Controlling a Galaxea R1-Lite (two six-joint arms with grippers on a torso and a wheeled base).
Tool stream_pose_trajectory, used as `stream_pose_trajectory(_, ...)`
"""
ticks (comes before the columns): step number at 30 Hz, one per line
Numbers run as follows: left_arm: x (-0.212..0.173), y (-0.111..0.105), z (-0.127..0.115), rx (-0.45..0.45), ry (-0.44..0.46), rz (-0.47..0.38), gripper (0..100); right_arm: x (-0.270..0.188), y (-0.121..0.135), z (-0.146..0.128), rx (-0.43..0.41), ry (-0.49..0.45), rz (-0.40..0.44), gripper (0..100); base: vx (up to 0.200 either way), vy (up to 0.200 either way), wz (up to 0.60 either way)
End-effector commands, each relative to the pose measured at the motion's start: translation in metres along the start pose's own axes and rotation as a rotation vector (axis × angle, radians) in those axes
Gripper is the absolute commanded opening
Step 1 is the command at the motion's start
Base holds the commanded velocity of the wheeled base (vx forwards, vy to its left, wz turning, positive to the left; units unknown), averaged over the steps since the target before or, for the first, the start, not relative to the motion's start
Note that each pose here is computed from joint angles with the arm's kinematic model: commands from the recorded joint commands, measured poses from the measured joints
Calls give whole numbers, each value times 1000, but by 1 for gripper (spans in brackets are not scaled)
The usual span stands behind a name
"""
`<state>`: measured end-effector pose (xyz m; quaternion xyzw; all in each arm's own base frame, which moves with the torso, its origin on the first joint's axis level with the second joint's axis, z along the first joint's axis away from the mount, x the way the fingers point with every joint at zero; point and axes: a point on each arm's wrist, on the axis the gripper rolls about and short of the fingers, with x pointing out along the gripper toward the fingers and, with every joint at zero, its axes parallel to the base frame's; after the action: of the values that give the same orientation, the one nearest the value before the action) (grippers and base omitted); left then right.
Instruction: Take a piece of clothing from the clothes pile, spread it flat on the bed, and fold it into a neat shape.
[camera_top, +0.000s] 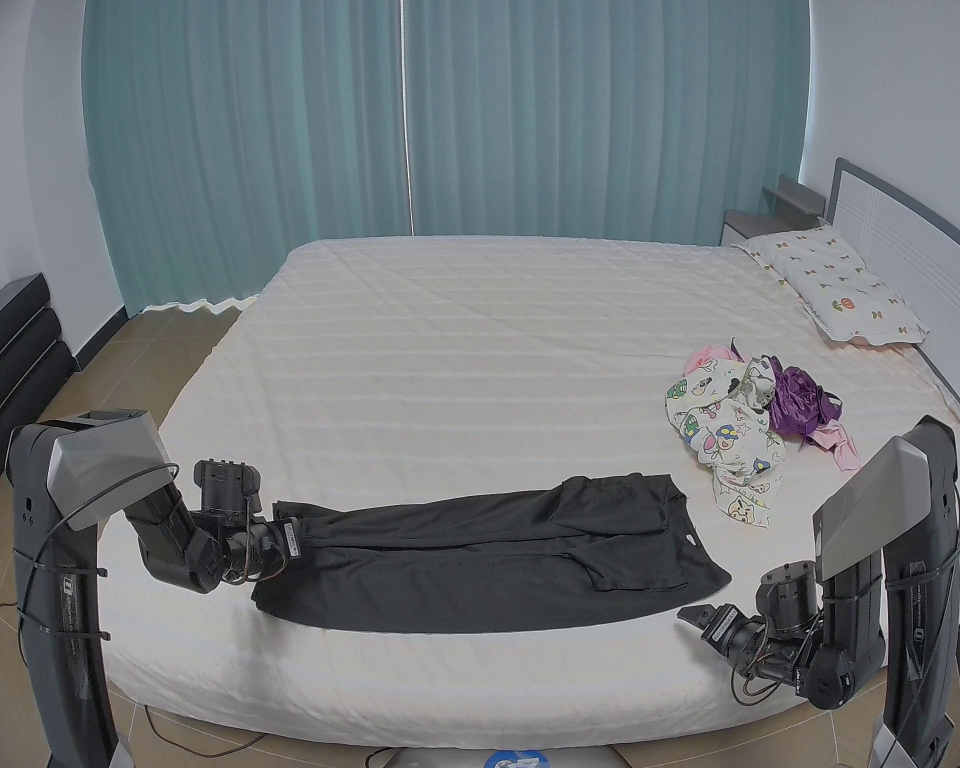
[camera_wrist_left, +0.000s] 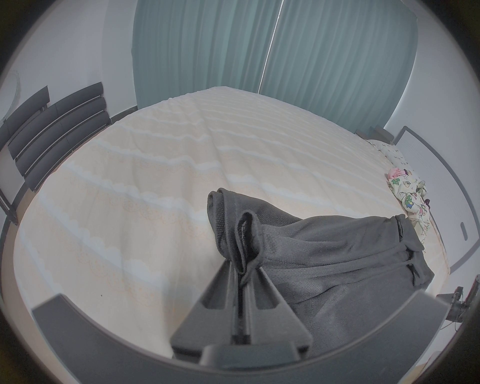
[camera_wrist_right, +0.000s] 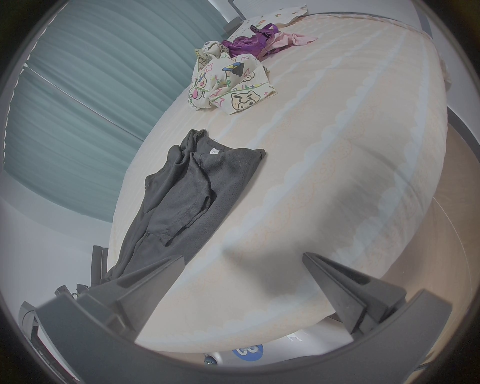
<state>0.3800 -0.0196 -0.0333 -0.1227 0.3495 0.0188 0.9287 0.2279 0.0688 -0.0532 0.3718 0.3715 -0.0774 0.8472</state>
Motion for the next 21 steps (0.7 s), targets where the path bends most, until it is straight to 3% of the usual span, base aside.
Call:
stream_pose_trajectory(1,-1,0,-1,-1,4,0,0,0,1,1,1,-9,13,100,0,0,0)
stream_pose_trajectory(3,-1,-1,-2,-2,6,-1,0,0,1,1,1,-9,13,100,0,0,0)
stream_pose_trajectory(16,-12,-13,7,2,-29,-11,0,0,1,1,1,-9,13,100,0,-200,0)
stream_pose_trajectory(21,-18,-21,4,15,-21,-27,0,0,2,1,1,-9,15,100,0,0,0)
